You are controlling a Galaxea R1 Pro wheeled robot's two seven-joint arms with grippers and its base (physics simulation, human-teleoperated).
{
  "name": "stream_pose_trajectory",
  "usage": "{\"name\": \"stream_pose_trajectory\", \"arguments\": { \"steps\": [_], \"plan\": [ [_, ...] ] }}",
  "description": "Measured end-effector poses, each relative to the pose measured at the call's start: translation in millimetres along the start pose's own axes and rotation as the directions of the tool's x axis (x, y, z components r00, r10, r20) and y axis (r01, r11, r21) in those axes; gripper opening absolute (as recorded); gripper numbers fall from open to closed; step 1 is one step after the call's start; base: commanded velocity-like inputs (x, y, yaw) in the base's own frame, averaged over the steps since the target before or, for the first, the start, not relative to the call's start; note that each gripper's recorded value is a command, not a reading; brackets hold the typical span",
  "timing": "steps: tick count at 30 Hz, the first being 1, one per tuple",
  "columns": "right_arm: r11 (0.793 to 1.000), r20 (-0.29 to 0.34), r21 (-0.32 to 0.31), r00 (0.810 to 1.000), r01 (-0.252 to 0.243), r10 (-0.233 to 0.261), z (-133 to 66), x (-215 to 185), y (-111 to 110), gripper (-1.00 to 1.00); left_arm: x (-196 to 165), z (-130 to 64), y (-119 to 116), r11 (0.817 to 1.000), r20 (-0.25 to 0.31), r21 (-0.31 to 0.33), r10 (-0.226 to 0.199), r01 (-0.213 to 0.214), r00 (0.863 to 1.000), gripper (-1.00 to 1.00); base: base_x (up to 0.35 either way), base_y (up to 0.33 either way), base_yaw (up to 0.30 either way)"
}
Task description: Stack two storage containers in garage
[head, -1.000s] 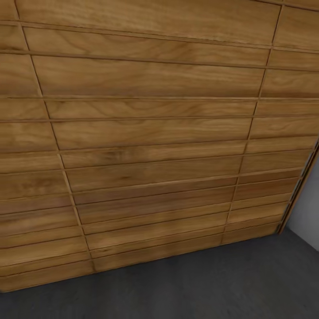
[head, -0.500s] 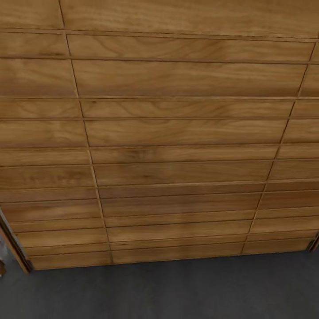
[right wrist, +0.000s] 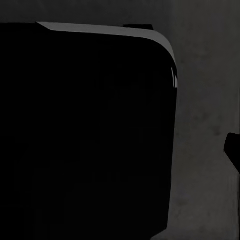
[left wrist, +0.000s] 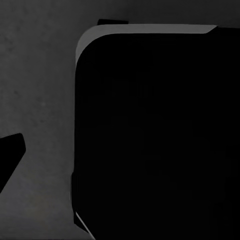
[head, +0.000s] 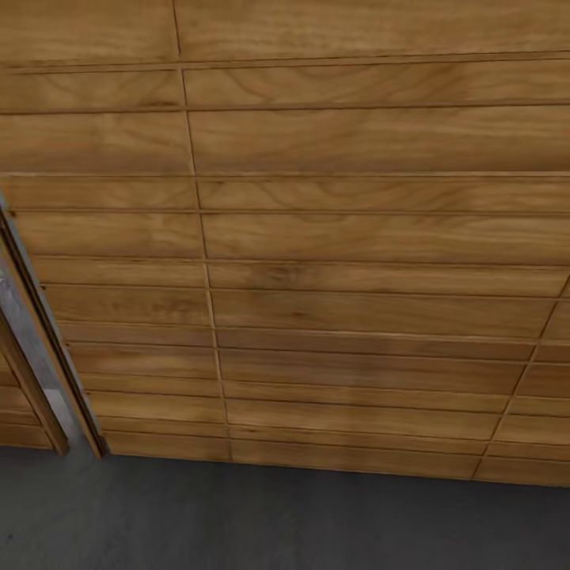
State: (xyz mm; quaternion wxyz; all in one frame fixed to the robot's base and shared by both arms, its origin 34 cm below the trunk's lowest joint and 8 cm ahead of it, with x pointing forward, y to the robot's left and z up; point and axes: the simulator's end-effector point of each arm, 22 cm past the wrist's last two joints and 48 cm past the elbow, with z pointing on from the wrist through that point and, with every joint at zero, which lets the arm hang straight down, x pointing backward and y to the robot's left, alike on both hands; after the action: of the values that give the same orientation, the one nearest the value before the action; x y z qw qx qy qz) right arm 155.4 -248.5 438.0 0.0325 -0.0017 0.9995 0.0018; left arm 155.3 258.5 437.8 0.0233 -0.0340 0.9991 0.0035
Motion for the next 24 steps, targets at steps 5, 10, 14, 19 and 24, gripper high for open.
{"name": "stream_pose_trajectory", "arguments": {
  "steps": [5, 10, 14, 19, 24],
  "plan": [
    [1.000, -0.001, 0.001, 1.000, -0.002, 0.002, 0.0, 0.2, -0.3, 1.00, 0.3, 0.0, 0.0, 1.000, -0.001, 0.000, 0.000, 0.000, 1.000, 1.00, 0.000, 0.000, 0.300],
    [1.000, 0.003, 0.002, 1.000, -0.003, 0.003, 0.0, -0.6, -0.8, 1.00, 0.2, 0.0, 0.0, 1.000, 0.000, 0.000, 0.000, 0.000, 1.000, 1.00, 0.000, 0.000, 0.300],
    [1.000, 0.003, 0.001, 1.000, 0.002, -0.002, 0.0, -0.6, -0.3, 1.00, 0.2, 0.0, 0.0, 1.000, -0.001, 0.000, 0.000, 0.000, 1.000, 1.00, 0.000, 0.000, 0.300],
    [1.000, 0.004, 0.001, 1.000, 0.001, -0.001, 0.0, -0.9, -0.3, 1.00, 0.0, 0.0, -0.1, 1.000, 0.000, 0.000, 0.000, 0.000, 1.000, 1.00, 0.000, 0.000, 0.300],
    [1.000, 0.004, 0.001, 1.000, 0.002, -0.002, 0.0, -0.9, -0.3, 1.00, 0.4, 0.0, -0.5, 1.000, -0.001, 0.001, 0.000, 0.000, 1.000, 1.00, 0.000, 0.000, 0.300]
  ]
}}
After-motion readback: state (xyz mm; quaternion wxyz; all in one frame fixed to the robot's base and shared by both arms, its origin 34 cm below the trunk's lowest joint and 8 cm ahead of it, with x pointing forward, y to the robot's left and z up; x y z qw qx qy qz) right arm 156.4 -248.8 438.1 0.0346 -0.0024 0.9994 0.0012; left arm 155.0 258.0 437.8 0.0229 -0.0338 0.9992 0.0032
